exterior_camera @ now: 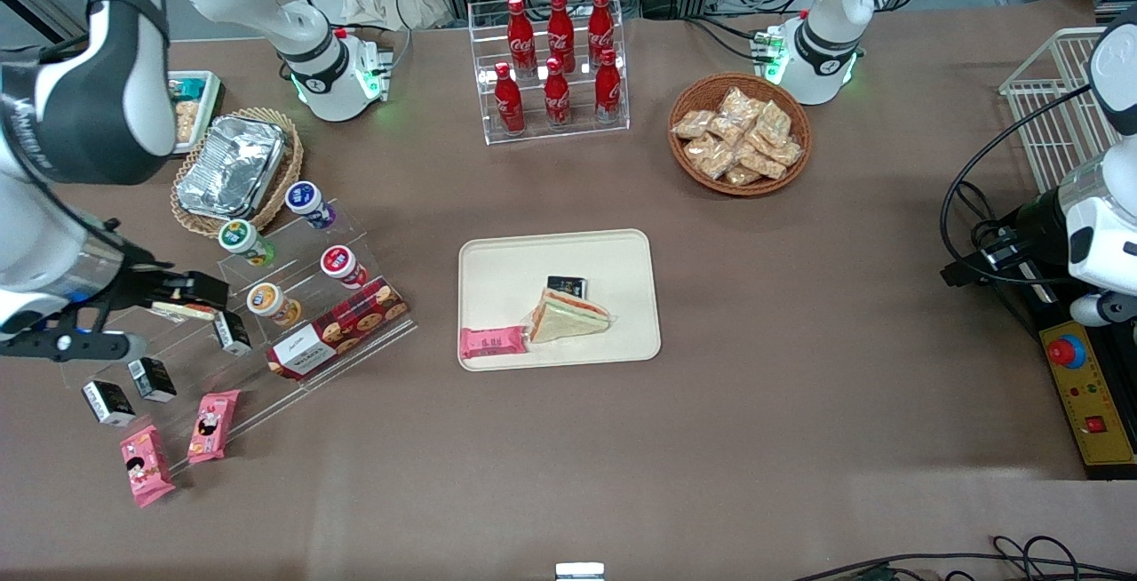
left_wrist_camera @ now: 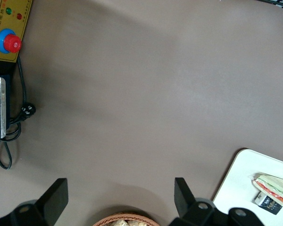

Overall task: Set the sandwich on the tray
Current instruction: 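Open the right gripper and withdraw it back toward the rack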

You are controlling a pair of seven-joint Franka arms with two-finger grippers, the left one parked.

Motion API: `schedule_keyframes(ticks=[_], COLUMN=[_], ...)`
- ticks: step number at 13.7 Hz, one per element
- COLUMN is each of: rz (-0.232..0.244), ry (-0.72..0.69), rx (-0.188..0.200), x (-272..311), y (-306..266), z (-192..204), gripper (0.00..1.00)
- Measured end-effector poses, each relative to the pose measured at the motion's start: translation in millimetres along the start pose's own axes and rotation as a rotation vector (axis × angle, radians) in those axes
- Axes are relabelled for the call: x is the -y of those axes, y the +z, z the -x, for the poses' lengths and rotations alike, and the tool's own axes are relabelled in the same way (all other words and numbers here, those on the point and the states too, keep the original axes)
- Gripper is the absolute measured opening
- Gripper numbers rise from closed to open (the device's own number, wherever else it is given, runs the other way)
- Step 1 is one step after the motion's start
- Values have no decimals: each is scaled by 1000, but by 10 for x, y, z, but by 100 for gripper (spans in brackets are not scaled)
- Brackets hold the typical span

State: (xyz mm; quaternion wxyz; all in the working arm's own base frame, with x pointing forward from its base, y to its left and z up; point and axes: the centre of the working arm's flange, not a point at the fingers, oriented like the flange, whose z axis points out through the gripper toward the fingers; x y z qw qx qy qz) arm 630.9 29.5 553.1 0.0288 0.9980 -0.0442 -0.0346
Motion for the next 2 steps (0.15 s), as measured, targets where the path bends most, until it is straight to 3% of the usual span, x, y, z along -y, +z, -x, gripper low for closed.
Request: schedule_keyframes(ticks=[2], rz=[-4], ry=[23], rx=[19], x=[-212], y=[26], z=[-7], gripper=[100])
